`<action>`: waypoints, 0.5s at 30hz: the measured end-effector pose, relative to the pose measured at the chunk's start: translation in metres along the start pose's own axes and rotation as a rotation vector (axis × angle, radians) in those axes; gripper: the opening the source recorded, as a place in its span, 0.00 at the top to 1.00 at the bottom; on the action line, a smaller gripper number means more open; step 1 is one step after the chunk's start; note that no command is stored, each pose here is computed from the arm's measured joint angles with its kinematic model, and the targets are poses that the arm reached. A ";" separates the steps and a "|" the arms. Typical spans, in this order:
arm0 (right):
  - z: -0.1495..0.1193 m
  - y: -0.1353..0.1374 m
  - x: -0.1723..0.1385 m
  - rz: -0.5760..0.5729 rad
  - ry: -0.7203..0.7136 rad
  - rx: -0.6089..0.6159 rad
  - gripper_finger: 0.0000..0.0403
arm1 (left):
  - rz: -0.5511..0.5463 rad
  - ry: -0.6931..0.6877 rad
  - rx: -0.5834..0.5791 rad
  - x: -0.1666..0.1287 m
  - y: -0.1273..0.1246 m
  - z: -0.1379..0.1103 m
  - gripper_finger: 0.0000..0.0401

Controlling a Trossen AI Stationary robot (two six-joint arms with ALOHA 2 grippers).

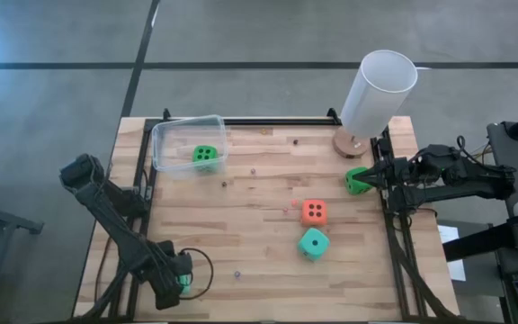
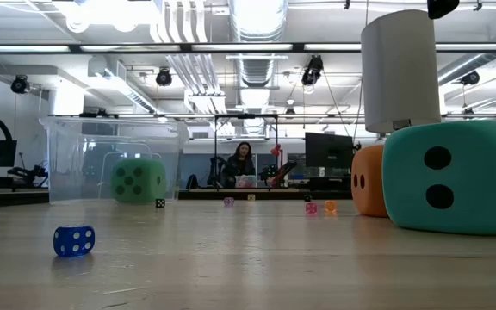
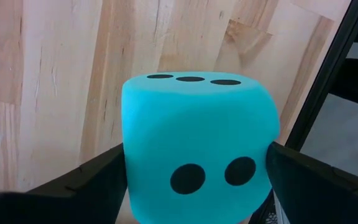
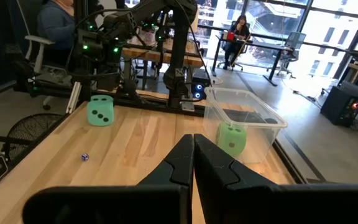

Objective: Pick & Place Dice
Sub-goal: Put the left large blue dice into the transparent bin

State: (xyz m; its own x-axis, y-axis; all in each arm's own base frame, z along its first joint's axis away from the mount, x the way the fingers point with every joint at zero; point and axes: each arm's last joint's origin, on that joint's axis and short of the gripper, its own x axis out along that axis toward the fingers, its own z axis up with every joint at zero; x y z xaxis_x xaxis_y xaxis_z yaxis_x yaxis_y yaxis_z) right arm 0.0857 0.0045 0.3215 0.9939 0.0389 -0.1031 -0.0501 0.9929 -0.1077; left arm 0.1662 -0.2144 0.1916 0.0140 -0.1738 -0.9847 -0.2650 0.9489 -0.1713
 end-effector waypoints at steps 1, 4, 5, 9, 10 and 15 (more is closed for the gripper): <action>0.000 0.000 0.000 -0.001 0.000 0.001 0.98 | 0.000 0.000 0.000 0.000 0.000 0.000 0.13; 0.000 0.000 0.000 0.000 0.000 -0.001 0.98 | -0.001 0.000 0.000 0.000 0.000 0.000 0.11; 0.000 0.000 0.000 0.000 0.000 0.001 0.98 | -0.001 0.000 0.000 0.000 0.000 0.000 0.10; 0.000 0.000 0.000 0.000 0.000 0.000 0.98 | -0.010 -0.004 -0.003 -0.002 0.001 -0.001 0.07; 0.000 0.000 0.000 0.000 0.000 0.001 0.98 | -0.012 -0.005 -0.002 -0.003 0.001 -0.001 0.05; 0.000 0.000 0.000 0.000 0.000 0.001 0.98 | -0.022 0.011 0.003 -0.005 0.001 -0.002 0.01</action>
State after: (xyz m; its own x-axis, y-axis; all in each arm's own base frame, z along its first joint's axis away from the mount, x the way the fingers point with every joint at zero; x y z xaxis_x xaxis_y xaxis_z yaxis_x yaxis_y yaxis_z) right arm 0.0857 0.0045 0.3215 0.9939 0.0389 -0.1027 -0.0499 0.9930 -0.1067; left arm 0.1640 -0.2127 0.1961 0.0087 -0.1975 -0.9803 -0.2616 0.9457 -0.1929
